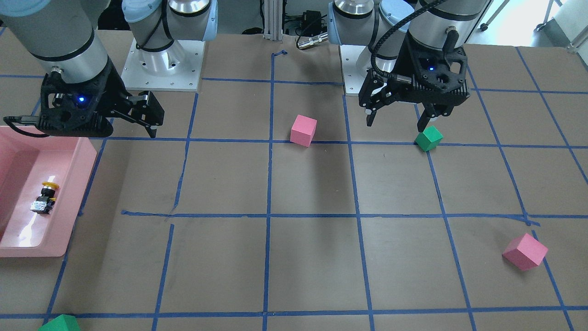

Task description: Align button upright

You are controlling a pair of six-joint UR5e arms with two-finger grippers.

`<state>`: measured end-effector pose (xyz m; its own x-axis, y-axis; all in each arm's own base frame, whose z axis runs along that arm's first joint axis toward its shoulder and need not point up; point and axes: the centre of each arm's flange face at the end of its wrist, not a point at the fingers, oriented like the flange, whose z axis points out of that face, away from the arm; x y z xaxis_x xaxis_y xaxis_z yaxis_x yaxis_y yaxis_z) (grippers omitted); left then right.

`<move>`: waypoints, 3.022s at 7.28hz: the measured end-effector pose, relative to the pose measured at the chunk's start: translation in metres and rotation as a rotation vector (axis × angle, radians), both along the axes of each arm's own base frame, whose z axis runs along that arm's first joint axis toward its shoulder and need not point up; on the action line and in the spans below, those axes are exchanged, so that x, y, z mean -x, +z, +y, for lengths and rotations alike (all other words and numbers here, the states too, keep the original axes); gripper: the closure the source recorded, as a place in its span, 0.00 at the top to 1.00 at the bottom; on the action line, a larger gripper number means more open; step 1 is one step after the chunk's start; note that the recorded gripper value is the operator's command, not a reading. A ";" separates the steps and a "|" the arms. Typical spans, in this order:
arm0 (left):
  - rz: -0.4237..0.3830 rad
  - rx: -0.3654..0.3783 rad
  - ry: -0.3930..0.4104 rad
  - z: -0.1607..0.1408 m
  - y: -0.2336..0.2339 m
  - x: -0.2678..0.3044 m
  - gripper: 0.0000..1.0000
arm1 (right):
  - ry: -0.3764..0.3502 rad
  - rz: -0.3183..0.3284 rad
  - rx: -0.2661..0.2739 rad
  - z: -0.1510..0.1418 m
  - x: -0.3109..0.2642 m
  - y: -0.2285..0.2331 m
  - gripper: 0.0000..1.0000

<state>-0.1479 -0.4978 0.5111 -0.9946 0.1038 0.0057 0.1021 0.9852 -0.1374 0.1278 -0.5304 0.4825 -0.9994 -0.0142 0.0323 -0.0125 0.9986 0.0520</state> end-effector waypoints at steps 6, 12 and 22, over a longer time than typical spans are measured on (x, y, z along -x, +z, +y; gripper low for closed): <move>0.000 0.000 0.000 0.000 0.000 0.000 1.00 | -0.012 0.000 -0.002 -0.003 0.009 -0.001 1.00; 0.000 0.000 0.000 0.000 0.000 0.000 1.00 | -0.204 0.041 -0.023 -0.018 0.169 -0.041 1.00; 0.000 -0.001 0.000 0.000 0.000 0.000 1.00 | -0.160 0.078 -0.101 0.012 0.307 -0.240 0.97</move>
